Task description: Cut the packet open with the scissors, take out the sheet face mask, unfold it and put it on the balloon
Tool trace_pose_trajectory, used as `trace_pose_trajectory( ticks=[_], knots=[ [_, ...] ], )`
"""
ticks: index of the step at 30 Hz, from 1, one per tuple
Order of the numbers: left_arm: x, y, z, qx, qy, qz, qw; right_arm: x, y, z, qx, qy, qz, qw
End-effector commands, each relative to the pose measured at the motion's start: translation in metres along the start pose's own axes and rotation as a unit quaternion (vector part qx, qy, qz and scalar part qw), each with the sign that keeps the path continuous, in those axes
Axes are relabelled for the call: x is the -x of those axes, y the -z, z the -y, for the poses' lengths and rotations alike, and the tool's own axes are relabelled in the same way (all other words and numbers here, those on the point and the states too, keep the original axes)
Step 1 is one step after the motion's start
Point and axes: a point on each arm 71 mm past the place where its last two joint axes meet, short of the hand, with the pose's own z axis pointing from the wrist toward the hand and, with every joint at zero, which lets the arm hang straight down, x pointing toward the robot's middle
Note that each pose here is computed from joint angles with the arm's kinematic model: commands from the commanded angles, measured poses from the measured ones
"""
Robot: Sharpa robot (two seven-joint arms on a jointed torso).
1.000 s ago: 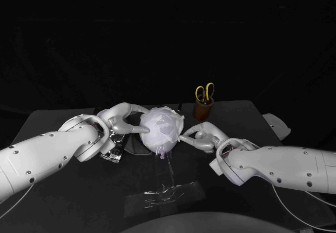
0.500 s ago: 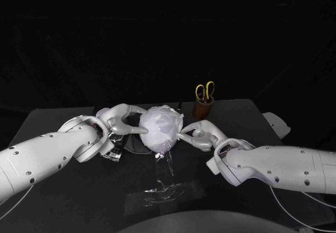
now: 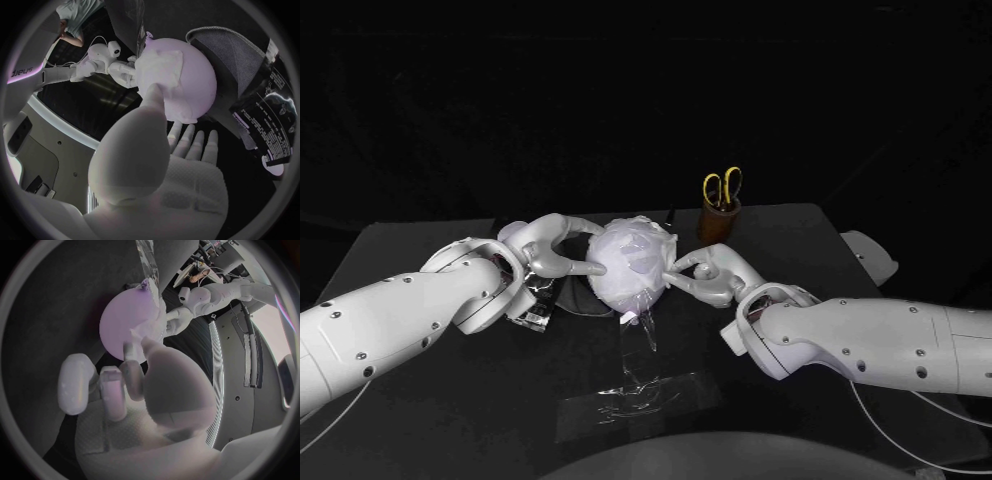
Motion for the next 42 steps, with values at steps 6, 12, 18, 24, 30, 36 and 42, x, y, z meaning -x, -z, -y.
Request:
trace_pose_trajectory(
  ticks=[6,12,18,24,30,36,42],
  knots=[
    [-0.0052,-0.0013,0.0015,-0.001,0.003,-0.013,1.0,0.002,-0.003,0.0,-0.002,0.036,0.028,0.999],
    [-0.0054,-0.0015,0.0016,-0.001,0.004,-0.014,1.0,0.003,-0.004,0.0,-0.004,0.043,0.041,0.998],
    [-0.0054,-0.0014,0.0015,-0.001,0.004,-0.014,1.0,0.004,-0.004,0.0,-0.006,0.045,0.05,0.998],
    [-0.0053,-0.0014,0.0013,-0.001,0.004,-0.014,1.0,0.007,-0.003,0.002,-0.014,0.047,0.054,0.997],
    [-0.0053,-0.0015,0.0013,-0.001,0.004,-0.014,1.0,0.013,-0.002,0.009,-0.029,0.057,0.053,0.997],
    [-0.0053,-0.0014,0.0011,-0.001,0.004,-0.014,1.0,0.018,-0.001,0.011,-0.028,0.039,0.055,0.997],
    [-0.0053,-0.0015,0.0011,-0.001,0.004,-0.014,1.0,0.015,0.0,0.006,0.0,0.011,0.045,0.999]
  ],
)
